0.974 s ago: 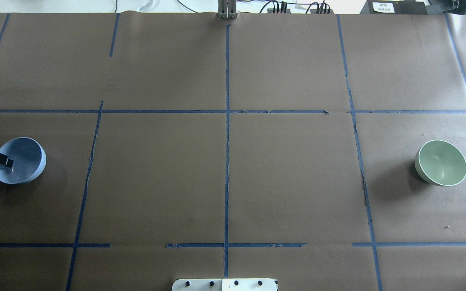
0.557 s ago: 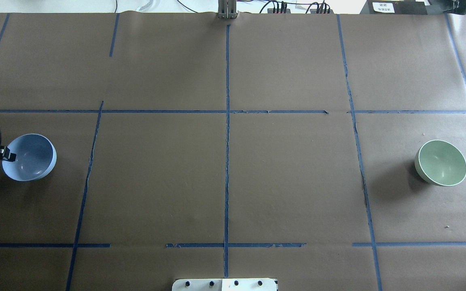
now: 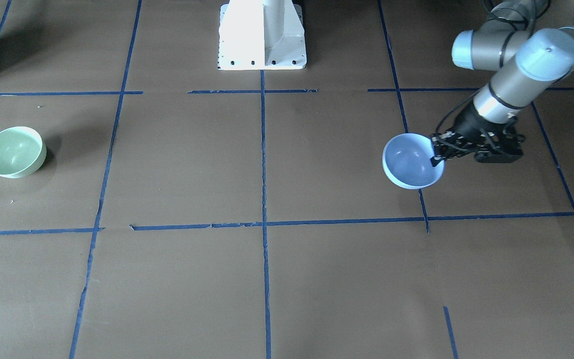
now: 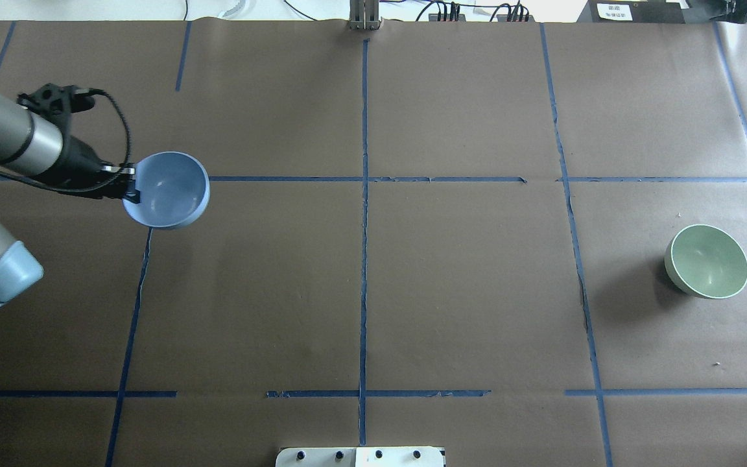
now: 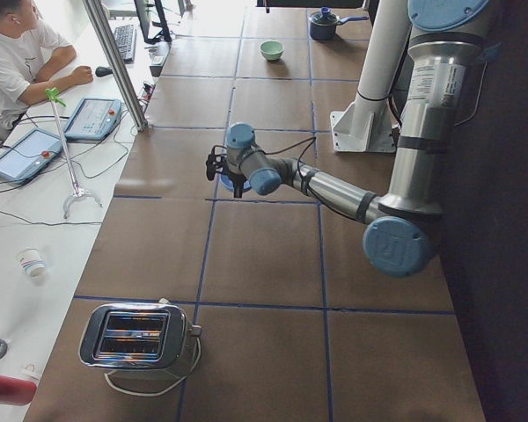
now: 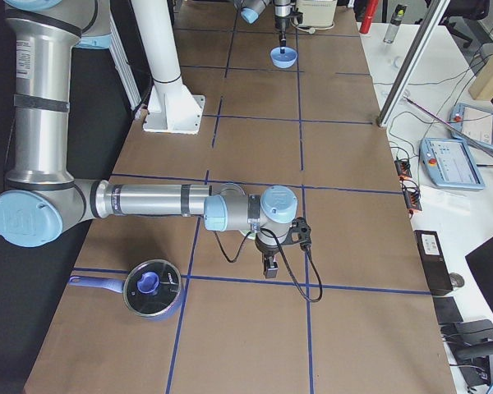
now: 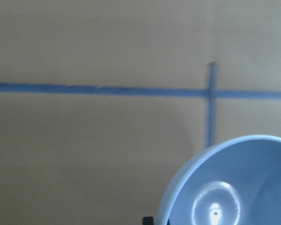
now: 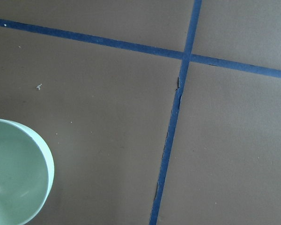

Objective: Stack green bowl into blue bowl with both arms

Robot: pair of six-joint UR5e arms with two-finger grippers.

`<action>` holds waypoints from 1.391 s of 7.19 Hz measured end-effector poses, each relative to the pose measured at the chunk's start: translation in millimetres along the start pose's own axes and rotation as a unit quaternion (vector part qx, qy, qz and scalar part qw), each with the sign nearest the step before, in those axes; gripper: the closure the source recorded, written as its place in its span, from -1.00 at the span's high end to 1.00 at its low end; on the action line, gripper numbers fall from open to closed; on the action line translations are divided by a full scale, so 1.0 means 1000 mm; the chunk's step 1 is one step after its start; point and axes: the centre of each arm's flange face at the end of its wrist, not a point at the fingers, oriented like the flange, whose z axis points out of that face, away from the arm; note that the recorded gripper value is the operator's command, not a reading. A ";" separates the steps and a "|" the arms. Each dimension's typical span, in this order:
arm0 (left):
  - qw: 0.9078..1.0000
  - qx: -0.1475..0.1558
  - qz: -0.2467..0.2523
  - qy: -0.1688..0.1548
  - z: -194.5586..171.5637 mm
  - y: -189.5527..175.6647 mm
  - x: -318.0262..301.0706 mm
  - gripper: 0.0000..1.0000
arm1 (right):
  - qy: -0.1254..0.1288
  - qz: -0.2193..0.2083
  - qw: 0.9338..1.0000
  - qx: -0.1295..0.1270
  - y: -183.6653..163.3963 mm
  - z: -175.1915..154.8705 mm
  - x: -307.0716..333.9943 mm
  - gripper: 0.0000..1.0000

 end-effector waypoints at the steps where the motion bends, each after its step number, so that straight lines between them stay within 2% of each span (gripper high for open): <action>1: 1.000 -0.001 -0.023 -0.007 0.017 0.022 0.076 -0.99 | -0.005 -0.001 1.000 -0.003 -0.002 0.003 -0.004 1.00; 3: 0.999 -0.002 -0.042 -0.018 0.059 0.086 0.183 -0.98 | -0.014 -0.004 1.000 -0.004 -0.006 0.008 -0.014 1.00; 5: 0.999 -0.010 -0.043 -0.018 0.095 0.120 0.237 -0.94 | -0.017 -0.008 1.000 -0.002 -0.008 0.009 -0.018 1.00; 7: 0.999 -0.015 -0.038 -0.016 0.115 0.127 0.252 -0.89 | -0.017 -0.009 1.000 -0.001 -0.008 0.008 -0.019 1.00; 10: 0.999 -0.015 -0.033 -0.021 0.122 0.125 0.246 -0.83 | -0.017 -0.010 1.000 -0.001 -0.009 0.008 -0.020 1.00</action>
